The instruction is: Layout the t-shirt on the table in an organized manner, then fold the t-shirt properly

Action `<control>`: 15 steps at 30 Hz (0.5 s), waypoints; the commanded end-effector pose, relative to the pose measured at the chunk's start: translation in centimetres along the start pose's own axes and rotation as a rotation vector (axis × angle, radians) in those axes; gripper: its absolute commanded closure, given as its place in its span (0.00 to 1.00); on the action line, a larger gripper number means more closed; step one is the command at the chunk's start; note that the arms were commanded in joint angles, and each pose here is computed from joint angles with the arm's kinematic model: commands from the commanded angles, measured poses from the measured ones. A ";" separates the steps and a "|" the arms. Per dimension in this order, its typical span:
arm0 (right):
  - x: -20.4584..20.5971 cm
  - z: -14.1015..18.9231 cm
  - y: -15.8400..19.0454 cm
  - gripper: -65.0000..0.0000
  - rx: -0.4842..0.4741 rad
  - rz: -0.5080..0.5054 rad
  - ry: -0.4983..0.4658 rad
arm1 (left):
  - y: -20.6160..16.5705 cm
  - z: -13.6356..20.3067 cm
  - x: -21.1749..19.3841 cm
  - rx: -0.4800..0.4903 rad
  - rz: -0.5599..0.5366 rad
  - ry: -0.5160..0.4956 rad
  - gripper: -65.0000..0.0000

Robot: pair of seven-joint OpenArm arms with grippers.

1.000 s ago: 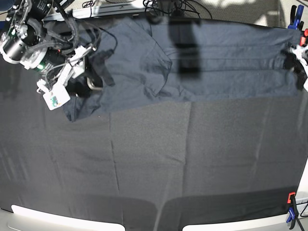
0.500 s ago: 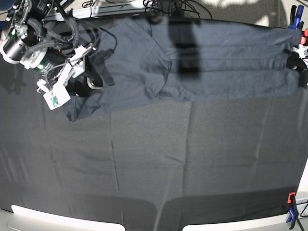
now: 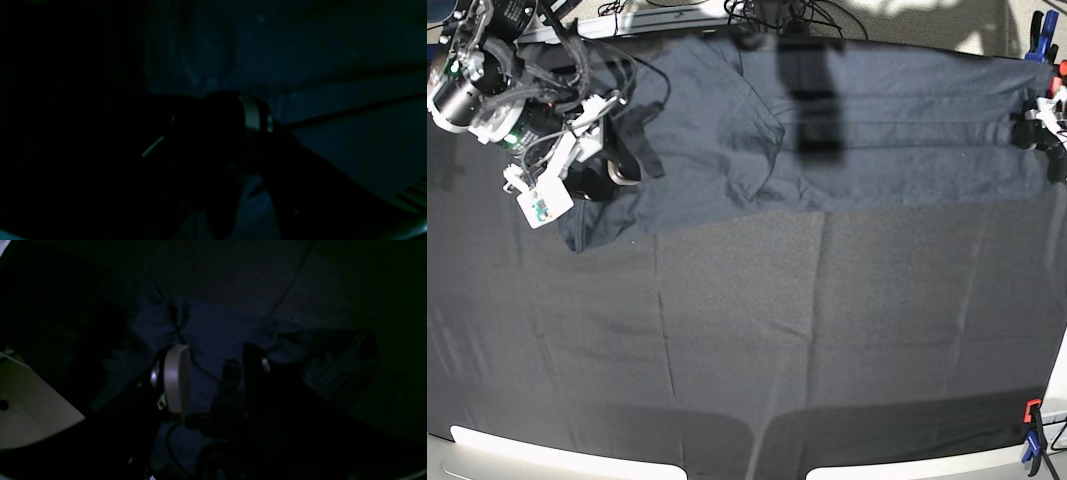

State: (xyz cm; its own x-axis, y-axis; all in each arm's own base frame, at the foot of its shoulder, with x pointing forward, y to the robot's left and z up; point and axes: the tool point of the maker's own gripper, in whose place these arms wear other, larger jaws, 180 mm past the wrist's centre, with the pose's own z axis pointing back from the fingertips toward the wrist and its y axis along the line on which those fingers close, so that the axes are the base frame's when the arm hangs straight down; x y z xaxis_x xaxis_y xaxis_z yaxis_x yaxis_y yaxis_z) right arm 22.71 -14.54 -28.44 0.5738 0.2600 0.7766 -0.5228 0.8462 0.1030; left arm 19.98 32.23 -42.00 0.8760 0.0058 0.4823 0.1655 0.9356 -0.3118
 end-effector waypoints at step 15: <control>1.3 0.4 0.2 0.61 0.008 0.024 -0.048 | -2.0 0.4 0.2 -0.114 0.070 0.006 0.94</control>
State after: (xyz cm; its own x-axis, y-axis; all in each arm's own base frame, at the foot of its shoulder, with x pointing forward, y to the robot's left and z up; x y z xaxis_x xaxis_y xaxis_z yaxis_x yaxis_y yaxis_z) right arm 22.71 -14.53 -28.43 0.5735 0.2596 0.7770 -0.5229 0.8461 0.1033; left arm 19.10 30.00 -41.84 0.9003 0.0773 0.4284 0.1352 0.8857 -0.4441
